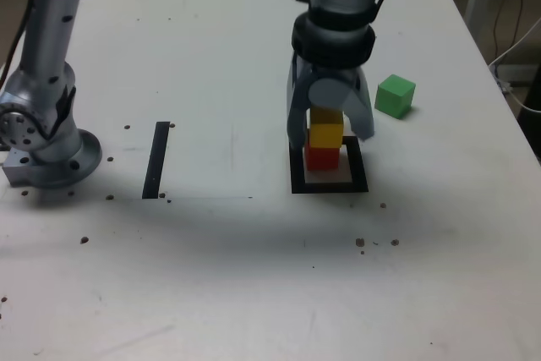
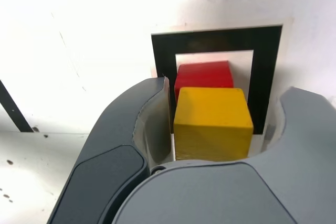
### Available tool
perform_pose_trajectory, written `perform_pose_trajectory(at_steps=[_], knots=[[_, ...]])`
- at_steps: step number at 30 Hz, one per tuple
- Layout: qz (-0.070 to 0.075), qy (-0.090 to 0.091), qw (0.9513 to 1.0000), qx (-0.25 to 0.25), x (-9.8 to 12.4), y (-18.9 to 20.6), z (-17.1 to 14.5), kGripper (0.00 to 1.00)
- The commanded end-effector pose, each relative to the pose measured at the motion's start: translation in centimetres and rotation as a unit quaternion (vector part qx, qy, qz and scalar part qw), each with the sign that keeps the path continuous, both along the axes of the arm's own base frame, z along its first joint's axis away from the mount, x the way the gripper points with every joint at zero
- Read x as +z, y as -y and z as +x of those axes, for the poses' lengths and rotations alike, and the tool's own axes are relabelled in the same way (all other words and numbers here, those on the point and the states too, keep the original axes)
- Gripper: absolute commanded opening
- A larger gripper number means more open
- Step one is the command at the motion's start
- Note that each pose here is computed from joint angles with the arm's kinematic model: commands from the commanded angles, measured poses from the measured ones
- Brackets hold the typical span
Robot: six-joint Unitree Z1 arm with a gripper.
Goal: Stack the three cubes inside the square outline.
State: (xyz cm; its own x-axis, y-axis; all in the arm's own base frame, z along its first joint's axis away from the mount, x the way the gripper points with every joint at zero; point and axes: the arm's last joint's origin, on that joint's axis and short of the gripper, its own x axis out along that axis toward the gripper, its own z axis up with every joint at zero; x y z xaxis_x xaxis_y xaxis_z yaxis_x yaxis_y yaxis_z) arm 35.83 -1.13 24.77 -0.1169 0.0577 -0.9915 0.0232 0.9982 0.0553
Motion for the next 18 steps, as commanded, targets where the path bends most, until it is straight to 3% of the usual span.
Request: perform_pose_trajectory(at_steps=[1,3,6,13,18], knots=[[0.021,0.015,0.9997,0.006,1.5,-0.5,-0.8,0.99],[0.041,0.021,0.9988,0.012,2.5,-1.1,-1.3,0.99],[0.059,0.027,0.9979,0.011,3.6,-2.3,-1.6,0.99],[0.068,0.043,0.9954,-0.052,4.4,-4.8,0.8,0.99],[0.082,0.054,0.9879,-0.120,4.2,-6.1,3.3,1.00]])
